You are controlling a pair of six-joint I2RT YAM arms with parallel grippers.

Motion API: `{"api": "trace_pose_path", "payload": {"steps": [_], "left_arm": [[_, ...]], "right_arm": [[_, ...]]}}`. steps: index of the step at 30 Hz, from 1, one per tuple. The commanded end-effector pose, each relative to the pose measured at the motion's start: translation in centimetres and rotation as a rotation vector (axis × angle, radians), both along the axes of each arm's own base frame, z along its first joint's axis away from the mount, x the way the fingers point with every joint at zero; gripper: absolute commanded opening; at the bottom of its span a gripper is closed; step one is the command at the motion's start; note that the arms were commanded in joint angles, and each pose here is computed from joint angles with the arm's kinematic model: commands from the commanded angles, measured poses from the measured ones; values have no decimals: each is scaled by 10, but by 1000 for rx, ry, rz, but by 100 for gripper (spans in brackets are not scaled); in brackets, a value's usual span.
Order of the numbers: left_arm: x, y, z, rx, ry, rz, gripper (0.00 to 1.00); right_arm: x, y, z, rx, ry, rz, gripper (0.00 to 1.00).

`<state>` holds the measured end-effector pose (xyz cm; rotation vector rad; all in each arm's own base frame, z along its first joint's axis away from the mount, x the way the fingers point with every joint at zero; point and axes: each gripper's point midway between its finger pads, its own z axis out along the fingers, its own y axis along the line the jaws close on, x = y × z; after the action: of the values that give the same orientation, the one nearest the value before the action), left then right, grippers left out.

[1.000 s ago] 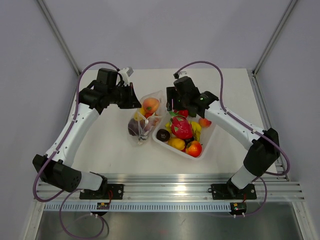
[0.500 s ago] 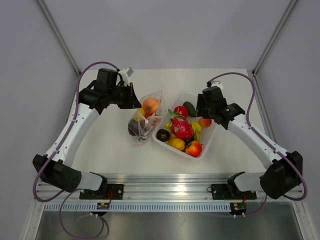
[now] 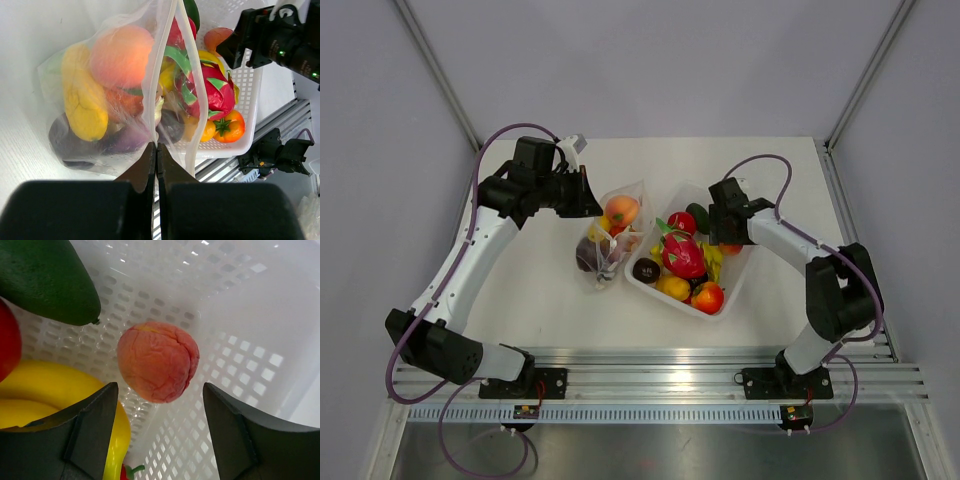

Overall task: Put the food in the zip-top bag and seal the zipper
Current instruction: Pick up the fake fruit from the bin.

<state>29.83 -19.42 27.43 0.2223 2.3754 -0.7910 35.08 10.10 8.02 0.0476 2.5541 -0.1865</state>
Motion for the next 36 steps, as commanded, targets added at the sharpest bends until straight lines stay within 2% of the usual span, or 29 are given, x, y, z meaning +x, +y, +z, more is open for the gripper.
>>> {"api": "trace_pose_path", "payload": {"steps": [1, 5, 9, 11, 13, 18, 24, 27, 31, 36], "left_arm": [[3, -4, 22, -35, -85, -18, 0], [2, -4, 22, -32, -85, -15, 0], [2, -3, 21, -31, -83, -16, 0], [2, -3, 23, -32, -88, -18, 0], [2, -4, 21, -32, -84, -17, 0], [5, -5, 19, -32, -79, -20, 0], [8, -6, 17, -30, -80, -18, 0], [7, -6, 17, -34, -77, -18, 0], [5, -6, 19, -39, -79, -20, 0], [2, -6, 20, -41, -77, -23, 0]], "right_arm": [[24, 1, 1, 1, -44, -9, 76], [29, 1, -9, 0, -29, -17, 75], [32, 1, -3, 1, -47, -22, 56], [32, 0, 10, 6, -75, -26, 41], [33, -1, 33, 22, -126, -28, 36], [28, 5, 89, 91, -222, 5, 32], [13, 48, 165, 294, -330, 143, 28], [1, 86, 196, 366, -367, 239, 29], [-23, 152, 238, 593, -387, 421, 30], [-35, 211, 247, 719, -338, 547, 32]]}}
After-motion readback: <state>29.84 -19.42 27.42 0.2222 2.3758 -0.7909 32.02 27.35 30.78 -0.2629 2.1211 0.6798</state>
